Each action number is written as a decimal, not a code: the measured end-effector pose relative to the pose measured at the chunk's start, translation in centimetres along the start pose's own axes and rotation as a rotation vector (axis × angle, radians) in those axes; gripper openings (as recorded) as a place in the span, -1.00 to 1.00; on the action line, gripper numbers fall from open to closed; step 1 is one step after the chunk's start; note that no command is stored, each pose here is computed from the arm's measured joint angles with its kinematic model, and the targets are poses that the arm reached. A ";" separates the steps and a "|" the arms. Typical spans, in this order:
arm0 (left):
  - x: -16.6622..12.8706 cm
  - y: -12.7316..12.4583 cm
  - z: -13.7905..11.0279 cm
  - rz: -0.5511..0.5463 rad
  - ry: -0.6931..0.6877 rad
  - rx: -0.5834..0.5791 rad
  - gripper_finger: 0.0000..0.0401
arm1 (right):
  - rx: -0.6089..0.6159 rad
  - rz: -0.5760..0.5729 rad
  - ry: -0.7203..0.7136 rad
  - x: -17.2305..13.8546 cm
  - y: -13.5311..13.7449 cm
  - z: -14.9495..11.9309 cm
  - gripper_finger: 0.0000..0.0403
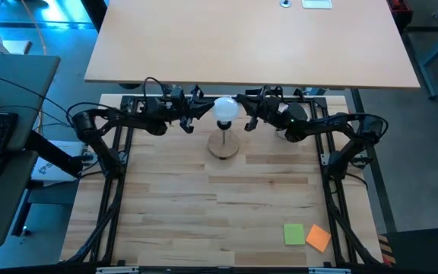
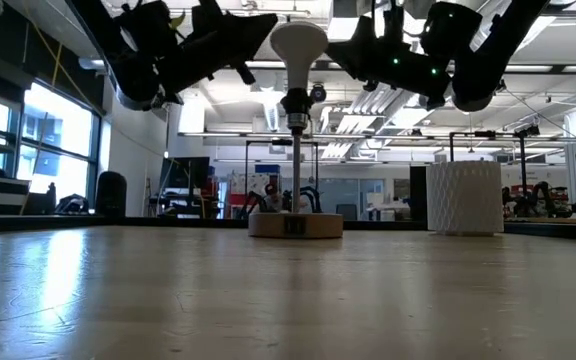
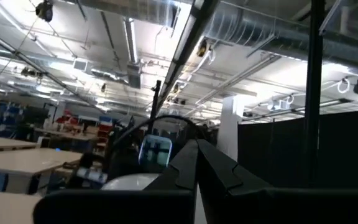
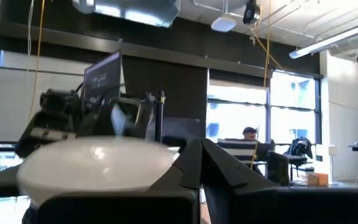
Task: Screw lightbulb
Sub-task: Remove the white lightbulb from the desk lamp
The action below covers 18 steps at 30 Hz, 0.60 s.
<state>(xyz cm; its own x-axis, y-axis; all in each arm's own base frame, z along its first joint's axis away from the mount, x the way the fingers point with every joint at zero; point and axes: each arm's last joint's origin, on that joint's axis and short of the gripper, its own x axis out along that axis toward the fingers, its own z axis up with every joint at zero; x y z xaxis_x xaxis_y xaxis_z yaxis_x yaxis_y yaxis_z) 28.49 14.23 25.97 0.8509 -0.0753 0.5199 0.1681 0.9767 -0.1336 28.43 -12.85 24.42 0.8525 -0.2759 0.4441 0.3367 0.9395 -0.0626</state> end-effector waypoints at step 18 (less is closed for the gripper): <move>-4.3 0.9 -0.1 0.256 0.006 0.131 -1.00 | -0.053 0.069 0.077 -0.1 6.0 2.5 -1.00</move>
<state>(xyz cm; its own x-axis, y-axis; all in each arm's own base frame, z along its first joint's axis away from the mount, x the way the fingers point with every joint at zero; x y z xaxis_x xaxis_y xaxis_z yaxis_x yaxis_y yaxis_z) 25.04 15.40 23.59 0.8602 0.1760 0.4786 -0.1176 0.9817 -0.1496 29.35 -6.71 26.27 0.9019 -0.2281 0.3668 0.2955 0.9452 -0.1386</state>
